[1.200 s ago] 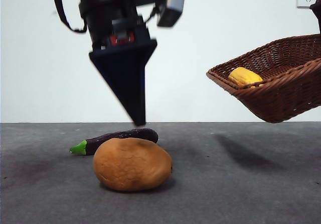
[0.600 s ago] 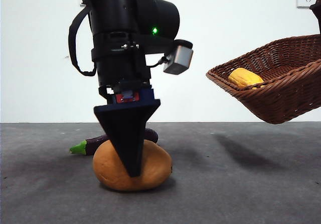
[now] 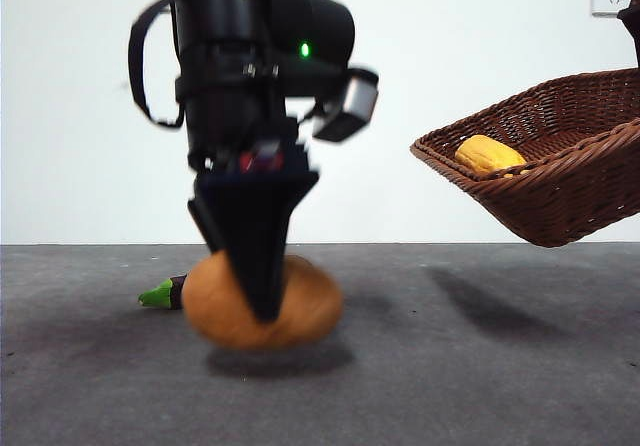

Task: Help me put the vegetables on the table into the basket

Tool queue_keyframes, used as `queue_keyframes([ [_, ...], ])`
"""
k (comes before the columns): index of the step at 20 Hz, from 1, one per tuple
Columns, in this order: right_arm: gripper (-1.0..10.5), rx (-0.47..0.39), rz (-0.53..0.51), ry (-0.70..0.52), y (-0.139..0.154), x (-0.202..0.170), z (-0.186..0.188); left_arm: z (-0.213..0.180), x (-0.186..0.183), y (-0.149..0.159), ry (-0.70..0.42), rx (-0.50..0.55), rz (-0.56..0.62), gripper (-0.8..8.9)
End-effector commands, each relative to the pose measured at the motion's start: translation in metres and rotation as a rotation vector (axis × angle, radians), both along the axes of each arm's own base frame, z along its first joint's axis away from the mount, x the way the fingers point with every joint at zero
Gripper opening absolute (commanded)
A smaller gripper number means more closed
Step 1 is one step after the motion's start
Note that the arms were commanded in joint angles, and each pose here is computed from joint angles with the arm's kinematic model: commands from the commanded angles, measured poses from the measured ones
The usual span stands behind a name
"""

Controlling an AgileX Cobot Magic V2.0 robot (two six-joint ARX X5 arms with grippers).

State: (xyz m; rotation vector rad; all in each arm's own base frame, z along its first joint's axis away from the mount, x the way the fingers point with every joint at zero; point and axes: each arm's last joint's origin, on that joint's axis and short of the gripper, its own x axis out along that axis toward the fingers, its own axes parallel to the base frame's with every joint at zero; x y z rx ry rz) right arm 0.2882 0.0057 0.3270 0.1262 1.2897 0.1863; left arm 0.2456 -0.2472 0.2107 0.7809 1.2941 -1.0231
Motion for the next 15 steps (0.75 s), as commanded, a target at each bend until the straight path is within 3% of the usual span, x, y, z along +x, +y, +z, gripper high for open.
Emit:
queue_keyframes([
  [1, -0.2, 0.011, -0.002, 0.008, 0.001, 0.002, -0.003, 0.029, -0.007, 0.002, 0.055, -0.162, 0.126, -0.09],
  [4, -0.2, 0.011, -0.002, 0.009, 0.001, 0.002, -0.003, 0.065, -0.02, 0.005, 0.144, -0.384, 0.202, -0.09],
  [6, -0.2, 0.011, -0.002, 0.015, 0.001, 0.001, -0.003, 0.085, -0.034, 0.005, 0.168, -0.475, 0.219, -0.09],
  [11, -0.2, 0.013, 0.003, 0.031, 0.003, 0.0, -0.004, 0.124, -0.055, -0.015, 0.022, -0.735, 0.15, -0.09],
  [15, -0.2, 0.053, 0.047, 0.048, 0.014, -0.002, -0.004, 0.117, -0.052, -0.038, -0.137, -0.741, 0.172, -0.09],
])
